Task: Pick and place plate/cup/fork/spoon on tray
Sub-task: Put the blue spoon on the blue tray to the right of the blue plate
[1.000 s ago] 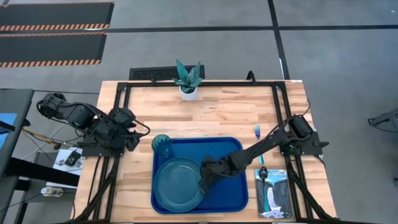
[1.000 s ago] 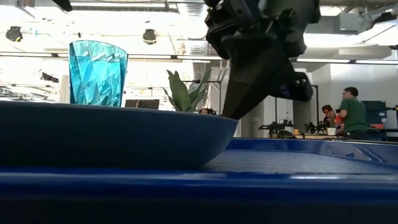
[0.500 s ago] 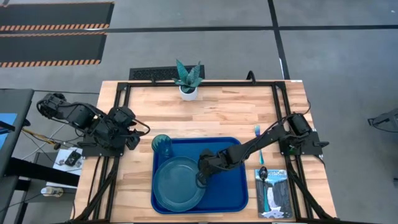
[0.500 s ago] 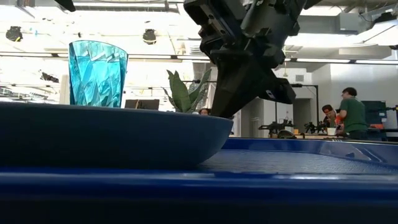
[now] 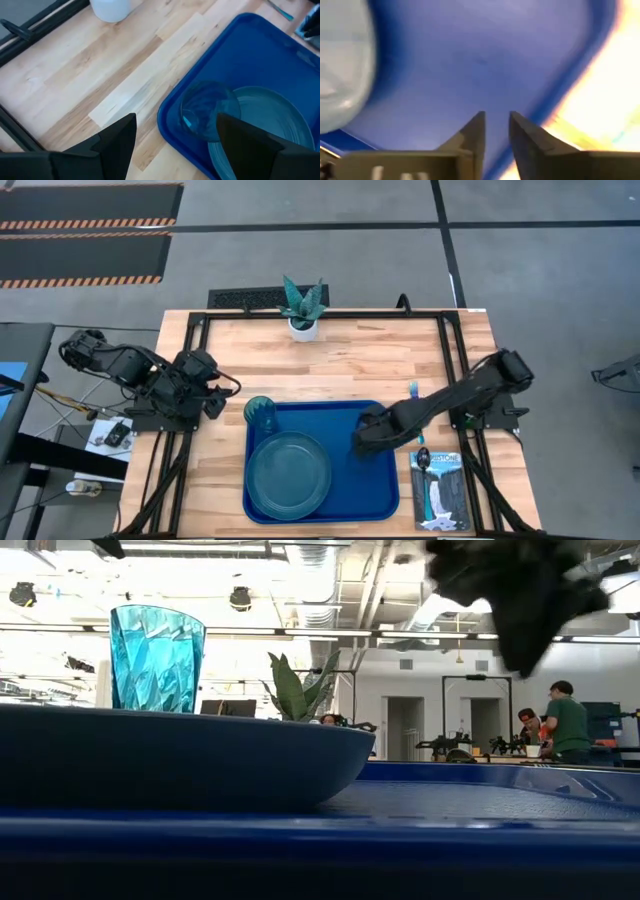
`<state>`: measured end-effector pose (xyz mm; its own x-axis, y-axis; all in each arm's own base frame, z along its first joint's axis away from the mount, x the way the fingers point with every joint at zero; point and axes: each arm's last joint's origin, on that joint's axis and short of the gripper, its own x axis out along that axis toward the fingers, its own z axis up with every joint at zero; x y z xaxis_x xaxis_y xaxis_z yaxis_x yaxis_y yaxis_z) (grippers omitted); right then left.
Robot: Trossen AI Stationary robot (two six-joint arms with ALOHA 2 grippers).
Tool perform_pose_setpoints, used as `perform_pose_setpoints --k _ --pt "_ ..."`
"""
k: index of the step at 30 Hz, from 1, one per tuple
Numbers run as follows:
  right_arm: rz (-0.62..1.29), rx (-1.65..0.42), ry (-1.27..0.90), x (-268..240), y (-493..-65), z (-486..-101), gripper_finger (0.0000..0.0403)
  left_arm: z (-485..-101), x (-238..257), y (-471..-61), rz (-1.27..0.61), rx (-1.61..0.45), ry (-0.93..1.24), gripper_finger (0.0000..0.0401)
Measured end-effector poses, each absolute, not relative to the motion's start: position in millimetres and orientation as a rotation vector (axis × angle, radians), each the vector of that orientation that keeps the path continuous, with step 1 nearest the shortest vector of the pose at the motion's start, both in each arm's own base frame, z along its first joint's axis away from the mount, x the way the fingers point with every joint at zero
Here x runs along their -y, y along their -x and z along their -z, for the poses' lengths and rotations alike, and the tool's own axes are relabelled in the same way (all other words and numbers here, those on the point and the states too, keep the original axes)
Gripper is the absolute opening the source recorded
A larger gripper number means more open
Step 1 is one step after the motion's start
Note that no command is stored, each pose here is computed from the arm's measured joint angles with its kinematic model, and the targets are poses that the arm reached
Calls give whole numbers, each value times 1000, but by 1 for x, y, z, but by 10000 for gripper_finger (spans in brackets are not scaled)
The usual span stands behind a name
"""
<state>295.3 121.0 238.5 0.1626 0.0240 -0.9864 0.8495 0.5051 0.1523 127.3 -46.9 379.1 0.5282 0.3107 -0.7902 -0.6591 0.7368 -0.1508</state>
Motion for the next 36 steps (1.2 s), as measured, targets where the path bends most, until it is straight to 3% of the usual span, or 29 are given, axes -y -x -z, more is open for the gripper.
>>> perform_pose_setpoints --k 7,10,20,27,36 --pt "850 -1402 -847 -138 -253 -253 220 -379 46 -128 -634 -798 489 261" --pt "852 -1405 -841 -146 -237 -249 242 -379 46 -128 -637 -796 494 261" --pt "545 -1561 -523 -128 -174 -245 230 -380 36 -130 -705 -775 503 261" --pt "387 -1575 -549 -105 -147 -223 229 -379 27 -133 -769 -771 542 261" --pt "252 -1543 -488 -100 -147 -193 229 -379 18 -134 -831 -760 587 261"
